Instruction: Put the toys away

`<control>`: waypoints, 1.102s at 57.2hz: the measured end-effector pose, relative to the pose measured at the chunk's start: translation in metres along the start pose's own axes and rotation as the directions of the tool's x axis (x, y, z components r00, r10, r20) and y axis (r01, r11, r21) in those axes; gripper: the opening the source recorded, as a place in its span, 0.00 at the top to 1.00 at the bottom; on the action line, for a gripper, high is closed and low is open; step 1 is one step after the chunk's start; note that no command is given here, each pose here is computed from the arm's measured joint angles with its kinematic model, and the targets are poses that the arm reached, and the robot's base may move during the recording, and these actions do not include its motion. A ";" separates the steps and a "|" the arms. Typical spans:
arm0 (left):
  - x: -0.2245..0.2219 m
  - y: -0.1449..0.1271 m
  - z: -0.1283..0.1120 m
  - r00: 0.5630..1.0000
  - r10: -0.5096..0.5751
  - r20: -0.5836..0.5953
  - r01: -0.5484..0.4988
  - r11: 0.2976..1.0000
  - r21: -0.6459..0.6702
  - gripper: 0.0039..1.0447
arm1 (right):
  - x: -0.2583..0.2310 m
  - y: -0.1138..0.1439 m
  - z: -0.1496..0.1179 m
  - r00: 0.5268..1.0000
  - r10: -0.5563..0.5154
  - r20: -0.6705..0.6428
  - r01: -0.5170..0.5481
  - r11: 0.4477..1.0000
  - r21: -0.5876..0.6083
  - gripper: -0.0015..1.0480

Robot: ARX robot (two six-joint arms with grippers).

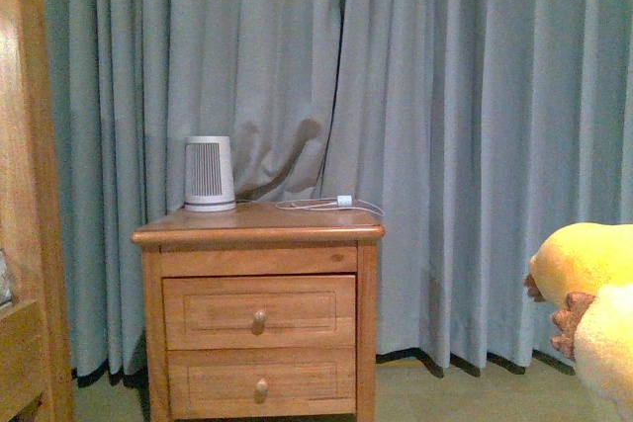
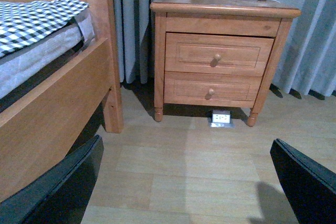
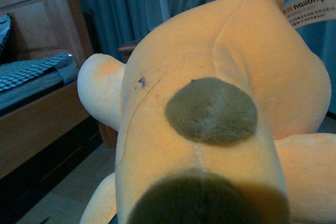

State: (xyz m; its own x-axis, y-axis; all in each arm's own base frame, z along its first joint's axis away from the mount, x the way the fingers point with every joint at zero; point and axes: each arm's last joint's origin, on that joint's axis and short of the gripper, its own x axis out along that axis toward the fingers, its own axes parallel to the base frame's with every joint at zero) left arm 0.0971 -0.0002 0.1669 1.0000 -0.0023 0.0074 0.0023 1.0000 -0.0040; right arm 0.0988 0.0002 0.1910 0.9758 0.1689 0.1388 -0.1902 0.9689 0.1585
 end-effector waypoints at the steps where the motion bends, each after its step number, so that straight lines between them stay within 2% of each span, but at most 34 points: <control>1: 0.000 0.000 0.000 1.000 0.000 0.000 0.000 1.000 0.000 0.05 | 0.000 0.000 0.000 1.000 0.000 0.000 0.000 1.000 0.000 0.83; 63: 0.000 0.000 0.000 1.000 0.000 0.000 0.000 1.000 0.000 0.05 | 0.000 0.000 0.000 1.000 -0.005 0.001 0.005 1.000 0.000 0.83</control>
State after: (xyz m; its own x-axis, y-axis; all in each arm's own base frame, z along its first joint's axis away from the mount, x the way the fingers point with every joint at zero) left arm 0.0971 -0.0002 0.1669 1.0000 -0.0027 0.0074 0.0027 1.0000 -0.0044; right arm 0.0988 0.0000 0.1910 0.9766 0.1640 0.1390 -0.1854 0.9697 0.1591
